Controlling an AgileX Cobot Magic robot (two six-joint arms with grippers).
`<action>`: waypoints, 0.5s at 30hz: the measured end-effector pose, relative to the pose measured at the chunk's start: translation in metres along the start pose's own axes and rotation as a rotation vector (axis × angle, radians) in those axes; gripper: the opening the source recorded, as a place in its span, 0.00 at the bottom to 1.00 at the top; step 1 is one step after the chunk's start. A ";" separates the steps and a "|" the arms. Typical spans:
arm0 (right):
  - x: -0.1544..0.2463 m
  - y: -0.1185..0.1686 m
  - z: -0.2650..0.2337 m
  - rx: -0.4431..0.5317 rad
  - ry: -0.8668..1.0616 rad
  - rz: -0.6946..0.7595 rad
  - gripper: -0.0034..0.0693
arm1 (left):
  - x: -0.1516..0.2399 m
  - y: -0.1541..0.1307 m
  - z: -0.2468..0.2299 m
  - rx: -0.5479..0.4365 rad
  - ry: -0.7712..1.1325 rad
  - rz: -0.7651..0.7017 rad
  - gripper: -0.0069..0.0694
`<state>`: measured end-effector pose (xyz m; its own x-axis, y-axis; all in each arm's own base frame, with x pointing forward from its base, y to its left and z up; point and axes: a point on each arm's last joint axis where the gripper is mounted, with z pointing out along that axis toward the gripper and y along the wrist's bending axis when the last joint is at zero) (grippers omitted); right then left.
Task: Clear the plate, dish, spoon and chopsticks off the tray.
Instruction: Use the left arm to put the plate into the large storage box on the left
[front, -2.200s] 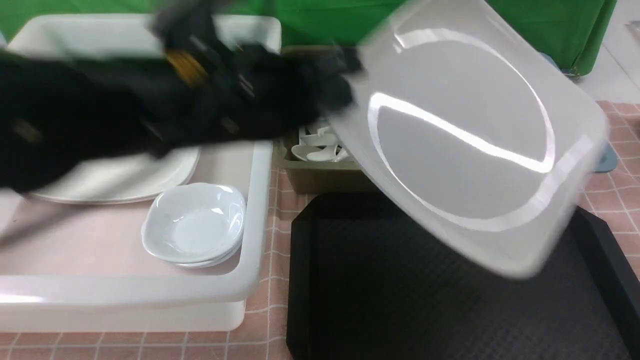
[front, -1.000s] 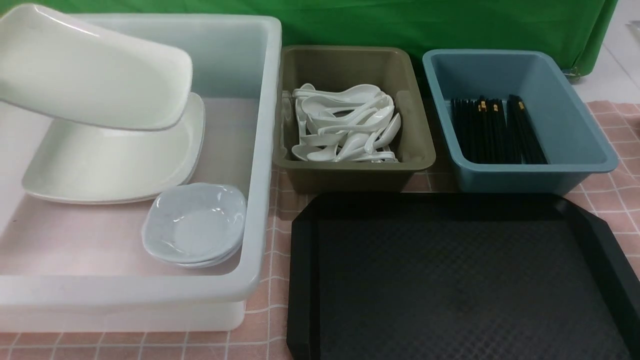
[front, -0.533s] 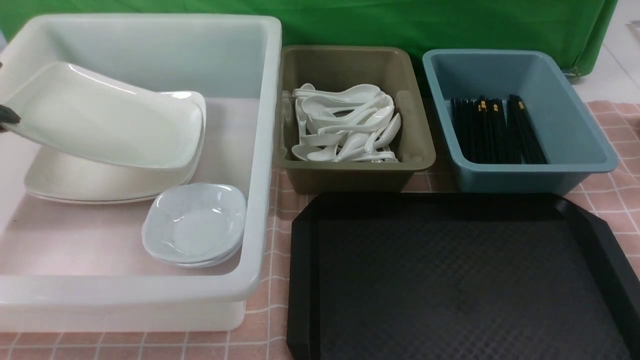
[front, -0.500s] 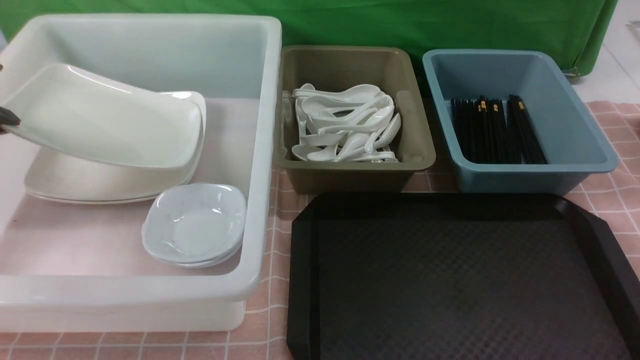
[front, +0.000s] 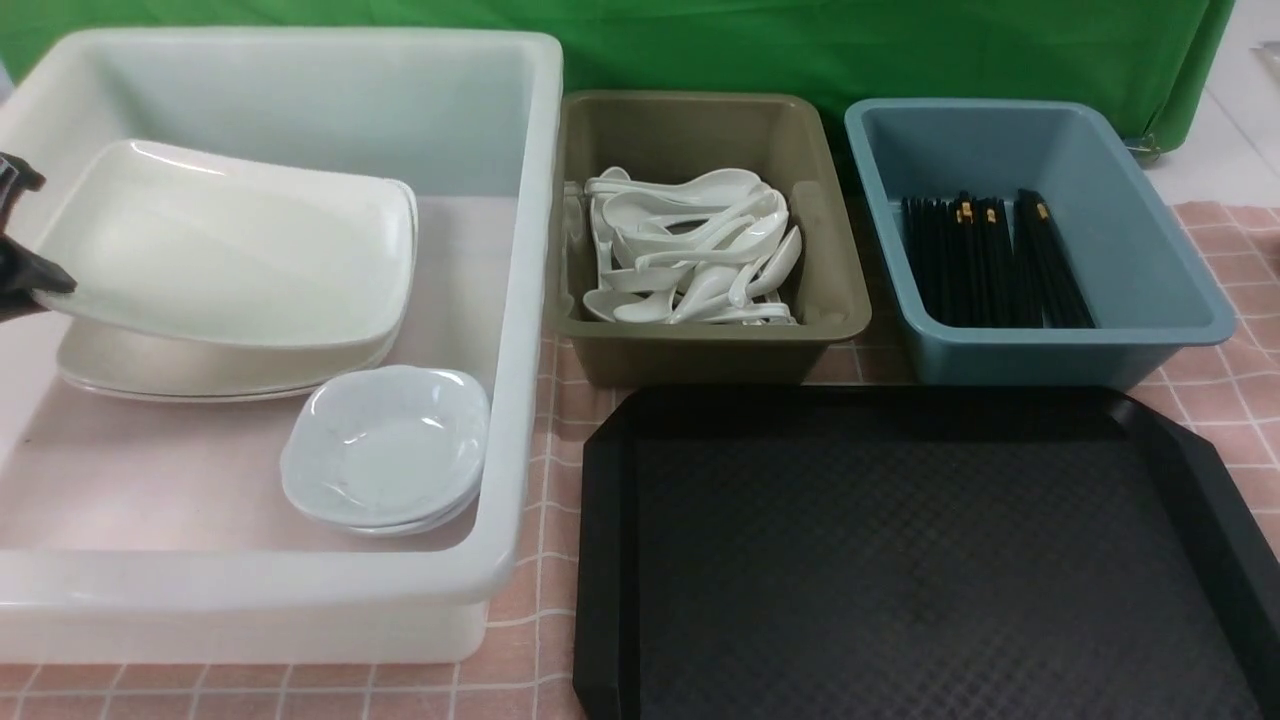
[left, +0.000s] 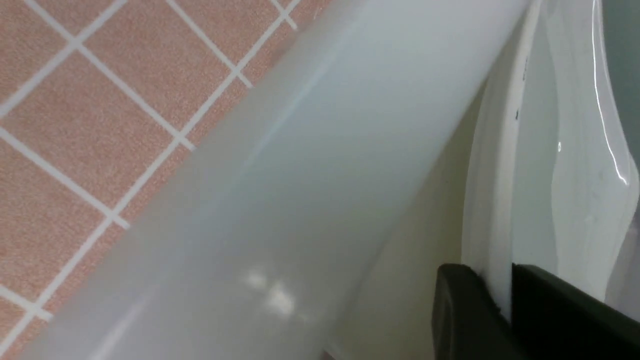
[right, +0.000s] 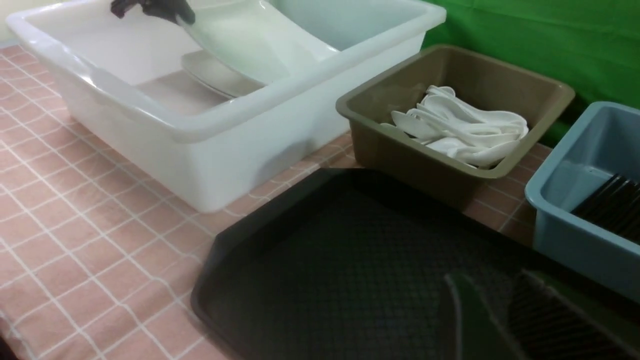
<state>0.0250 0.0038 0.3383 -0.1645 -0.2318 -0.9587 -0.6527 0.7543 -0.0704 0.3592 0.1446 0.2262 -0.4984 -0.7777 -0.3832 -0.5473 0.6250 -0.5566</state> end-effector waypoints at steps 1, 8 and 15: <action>0.000 0.000 0.000 0.000 0.000 0.001 0.32 | 0.000 0.001 0.000 -0.008 -0.004 0.011 0.28; 0.006 -0.002 -0.002 0.014 0.077 0.019 0.30 | 0.000 0.003 -0.001 -0.050 -0.003 0.167 0.45; 0.007 -0.010 -0.029 0.064 0.256 0.079 0.20 | -0.011 -0.013 -0.025 -0.023 -0.073 0.238 0.48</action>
<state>0.0093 -0.0229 0.3407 -0.3997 -0.3121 -0.8619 -0.5836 0.8117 -0.0232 0.3553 0.1471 0.2562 -0.5654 -0.6107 -0.5545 -0.4357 0.7919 -0.4278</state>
